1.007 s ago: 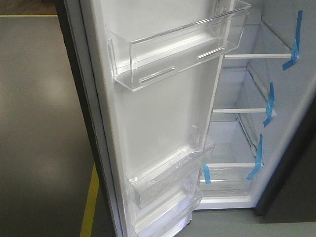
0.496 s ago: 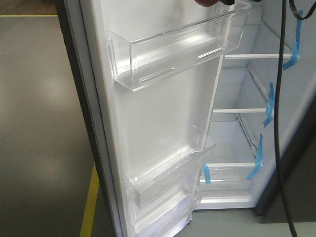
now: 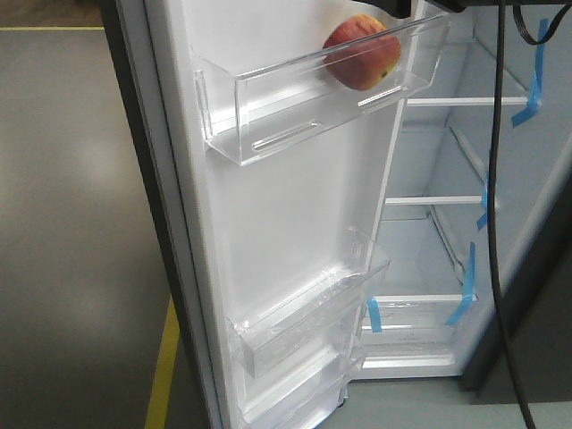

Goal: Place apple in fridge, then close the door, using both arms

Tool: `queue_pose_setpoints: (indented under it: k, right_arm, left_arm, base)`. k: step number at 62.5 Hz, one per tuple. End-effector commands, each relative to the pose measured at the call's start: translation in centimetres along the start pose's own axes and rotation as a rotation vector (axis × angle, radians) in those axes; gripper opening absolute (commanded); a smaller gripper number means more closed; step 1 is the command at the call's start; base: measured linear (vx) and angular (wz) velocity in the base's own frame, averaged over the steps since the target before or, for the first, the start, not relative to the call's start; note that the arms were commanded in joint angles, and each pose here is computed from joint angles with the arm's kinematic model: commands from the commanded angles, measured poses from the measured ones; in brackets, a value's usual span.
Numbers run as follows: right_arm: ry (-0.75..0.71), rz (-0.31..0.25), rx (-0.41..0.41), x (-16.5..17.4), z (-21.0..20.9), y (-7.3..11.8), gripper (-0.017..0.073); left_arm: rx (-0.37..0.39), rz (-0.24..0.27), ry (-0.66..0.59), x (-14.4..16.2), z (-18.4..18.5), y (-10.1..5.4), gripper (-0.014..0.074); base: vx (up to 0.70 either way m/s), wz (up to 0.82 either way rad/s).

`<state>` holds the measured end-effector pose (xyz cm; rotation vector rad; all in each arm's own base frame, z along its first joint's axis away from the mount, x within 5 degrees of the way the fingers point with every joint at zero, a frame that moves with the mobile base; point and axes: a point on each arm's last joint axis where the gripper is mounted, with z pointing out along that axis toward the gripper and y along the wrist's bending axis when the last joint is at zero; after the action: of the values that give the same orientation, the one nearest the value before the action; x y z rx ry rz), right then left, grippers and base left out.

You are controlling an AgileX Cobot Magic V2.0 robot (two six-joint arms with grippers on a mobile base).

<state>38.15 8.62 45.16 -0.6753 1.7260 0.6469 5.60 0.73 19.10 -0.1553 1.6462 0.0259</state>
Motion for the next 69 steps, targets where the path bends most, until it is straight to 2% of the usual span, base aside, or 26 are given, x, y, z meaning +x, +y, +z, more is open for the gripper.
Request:
queue_pose_setpoints:
  k: [1,9,16,24,43,49,55,62,69]
  right_arm:
    - [-0.134,-0.030,0.029,-3.3,-2.7,1.7,0.0601]
    - [-0.162,-0.054,0.034,-4.3,-4.0,2.8,0.0467]
    - [-0.185,-0.090,0.031,-5.4,-5.7,4.3,0.0265]
    - [-0.193,-0.154,0.035,-6.4,-7.9,6.2,-0.0020]
    - [-0.092,-0.221,0.011,-7.0,-13.1,11.1,-0.0005]
    - [-0.064,-0.259,0.026,-6.8,-14.7,12.5,-0.0004]
    - [-0.070,-0.248,0.059,-5.7,-15.7,13.3,-0.0004]
    - [-0.069,-0.195,0.106,-2.4,-16.5,14.0,-0.0004]
    - [-0.066,-0.123,0.175,2.9,-17.5,14.9,-0.0004]
  left_arm:
    - [0.019,-0.005,-0.052,0.3,0.0,-0.1,-0.0006]
    - [0.019,-0.005,-0.052,0.3,0.0,-0.1,-0.0006]
    - [0.019,-0.005,-0.052,0.3,0.0,-0.1,-0.0006]
    - [0.019,-0.005,-0.052,0.3,0.0,-0.1,-0.0006]
    - [0.020,-0.005,-0.054,0.3,0.0,-0.1,-0.0006]
    - [0.026,-0.033,-0.068,0.1,0.0,-0.2,-0.0006]
    - [0.042,-0.104,-0.103,-0.2,0.0,-0.3,-0.0006]
    - [0.071,-0.262,-0.192,-1.0,-0.1,-0.3,-0.0006]
    - [0.093,-0.409,-0.278,-1.9,-0.3,-0.2,-0.0006]
  base:
    - [0.00,0.00]
    - [0.00,0.00]
    - [0.00,0.00]
    - [0.00,0.00]
    - [0.00,0.00]
    - [0.00,0.00]
    - [0.00,0.00]
    - [0.00,0.00]
    - [0.00,0.00]
